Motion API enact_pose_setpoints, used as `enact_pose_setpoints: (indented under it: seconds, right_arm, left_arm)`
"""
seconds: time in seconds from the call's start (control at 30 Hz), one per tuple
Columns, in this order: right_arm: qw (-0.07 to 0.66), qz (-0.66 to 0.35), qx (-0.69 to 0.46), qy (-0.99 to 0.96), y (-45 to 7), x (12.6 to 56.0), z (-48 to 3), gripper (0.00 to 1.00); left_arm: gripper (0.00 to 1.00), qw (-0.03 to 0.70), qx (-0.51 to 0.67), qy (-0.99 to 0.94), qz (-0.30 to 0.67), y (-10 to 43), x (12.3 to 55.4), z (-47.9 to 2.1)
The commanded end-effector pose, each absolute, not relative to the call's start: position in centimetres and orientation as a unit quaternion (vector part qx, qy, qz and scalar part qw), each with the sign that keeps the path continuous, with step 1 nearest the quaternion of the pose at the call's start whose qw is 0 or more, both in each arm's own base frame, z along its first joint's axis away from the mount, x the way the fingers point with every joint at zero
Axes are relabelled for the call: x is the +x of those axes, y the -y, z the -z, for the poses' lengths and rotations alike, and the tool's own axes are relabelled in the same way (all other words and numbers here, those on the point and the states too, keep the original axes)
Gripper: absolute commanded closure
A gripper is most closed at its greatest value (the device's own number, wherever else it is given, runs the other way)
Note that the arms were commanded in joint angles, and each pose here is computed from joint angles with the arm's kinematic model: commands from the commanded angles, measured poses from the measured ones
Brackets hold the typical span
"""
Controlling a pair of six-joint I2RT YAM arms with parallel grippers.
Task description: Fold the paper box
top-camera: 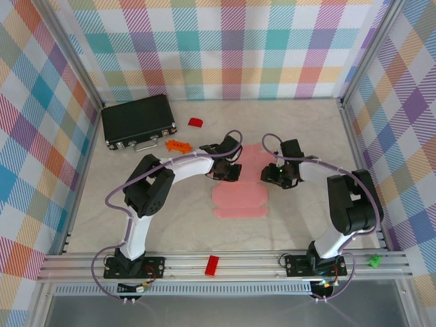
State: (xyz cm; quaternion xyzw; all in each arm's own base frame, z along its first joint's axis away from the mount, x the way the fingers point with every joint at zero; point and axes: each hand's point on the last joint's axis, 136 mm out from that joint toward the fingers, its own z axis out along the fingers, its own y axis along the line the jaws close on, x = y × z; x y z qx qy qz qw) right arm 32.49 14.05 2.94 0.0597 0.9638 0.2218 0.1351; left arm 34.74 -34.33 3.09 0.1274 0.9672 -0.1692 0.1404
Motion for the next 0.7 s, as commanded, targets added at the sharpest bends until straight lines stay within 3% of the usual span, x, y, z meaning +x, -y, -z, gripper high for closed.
enact_pose_setpoints:
  seconds: [0.0,0.67]
  right_arm:
    - [0.143,-0.25,0.048,-0.956,-14.9,33.4,-3.7,0.58]
    - [0.148,-0.33,-0.014,-0.932,-18.3,33.3,-6.2,0.63]
  left_arm:
    - [1.0,0.116,0.119,-0.974,0.156,33.9,34.1,-2.0]
    - [1.0,0.101,0.12,-0.981,0.118,32.3,33.4,0.2]
